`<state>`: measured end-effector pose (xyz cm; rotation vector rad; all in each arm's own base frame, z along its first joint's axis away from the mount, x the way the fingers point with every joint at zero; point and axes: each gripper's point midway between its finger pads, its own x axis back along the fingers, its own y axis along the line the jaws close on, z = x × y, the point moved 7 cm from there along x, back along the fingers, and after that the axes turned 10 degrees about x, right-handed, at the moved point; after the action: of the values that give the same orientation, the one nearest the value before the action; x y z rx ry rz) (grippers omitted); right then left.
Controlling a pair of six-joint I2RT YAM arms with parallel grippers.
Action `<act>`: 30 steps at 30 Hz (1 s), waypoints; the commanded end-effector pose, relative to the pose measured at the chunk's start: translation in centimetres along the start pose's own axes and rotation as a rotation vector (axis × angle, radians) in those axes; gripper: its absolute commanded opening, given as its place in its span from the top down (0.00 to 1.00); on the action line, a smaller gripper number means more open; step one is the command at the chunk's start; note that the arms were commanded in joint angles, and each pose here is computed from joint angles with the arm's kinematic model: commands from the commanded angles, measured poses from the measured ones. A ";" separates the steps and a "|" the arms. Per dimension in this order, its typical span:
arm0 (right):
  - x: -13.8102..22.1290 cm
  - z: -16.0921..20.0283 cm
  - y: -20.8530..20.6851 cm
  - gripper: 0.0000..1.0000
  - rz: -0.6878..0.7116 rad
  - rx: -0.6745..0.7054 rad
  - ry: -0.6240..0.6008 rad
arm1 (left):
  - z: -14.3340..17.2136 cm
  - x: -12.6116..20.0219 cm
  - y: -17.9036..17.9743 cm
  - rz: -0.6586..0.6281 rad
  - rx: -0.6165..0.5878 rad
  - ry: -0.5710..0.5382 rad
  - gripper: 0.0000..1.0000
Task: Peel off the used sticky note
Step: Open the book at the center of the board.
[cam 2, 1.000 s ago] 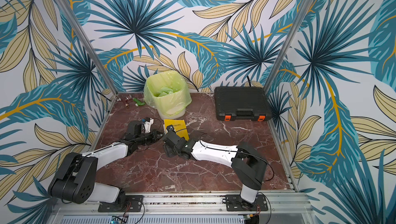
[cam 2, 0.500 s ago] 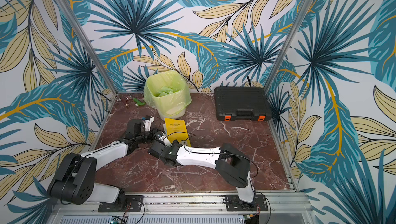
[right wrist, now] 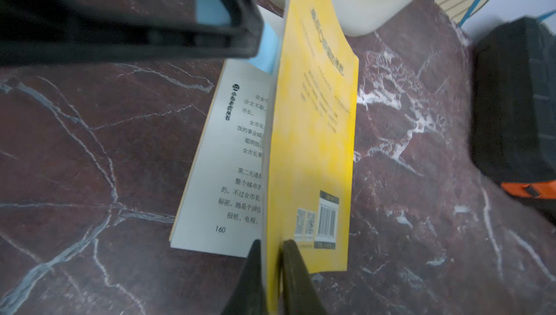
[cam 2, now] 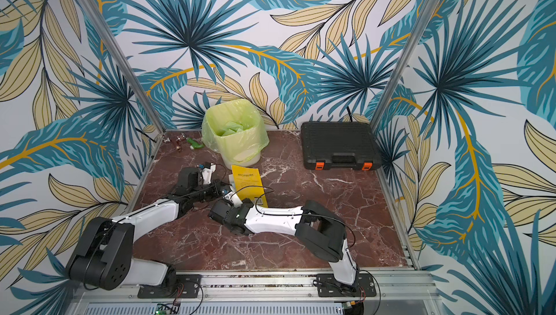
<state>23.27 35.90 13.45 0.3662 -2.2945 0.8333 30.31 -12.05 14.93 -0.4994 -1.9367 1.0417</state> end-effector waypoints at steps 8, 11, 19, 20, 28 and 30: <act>0.6 1.2 -6.9 1.00 -0.372 -0.472 -0.089 | -0.9 2.2 -3.2 0.066 -0.113 -0.065 0.56; -0.8 3.3 -8.5 1.00 -0.540 -0.702 -0.058 | -0.8 3.2 -4.5 0.091 -0.149 -0.085 0.55; -4.2 8.2 -10.4 1.00 -0.675 -1.089 0.024 | -0.4 3.0 -5.9 0.109 -0.194 -0.068 0.61; -4.4 8.9 -10.5 1.00 -0.665 -1.112 0.036 | -0.3 2.8 -6.0 0.109 -0.198 -0.061 0.61; -4.7 12.1 -10.4 1.00 -0.621 -1.191 0.096 | 2.0 -0.5 -8.5 0.085 -0.324 0.023 0.54; -4.9 12.1 -10.2 1.00 -0.639 -1.210 0.093 | 2.9 -1.5 -9.6 0.021 -0.404 0.028 0.54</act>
<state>27.32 21.21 11.04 0.5035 -2.0892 -0.8350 28.90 -18.19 20.21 -0.7531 -2.0365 0.7996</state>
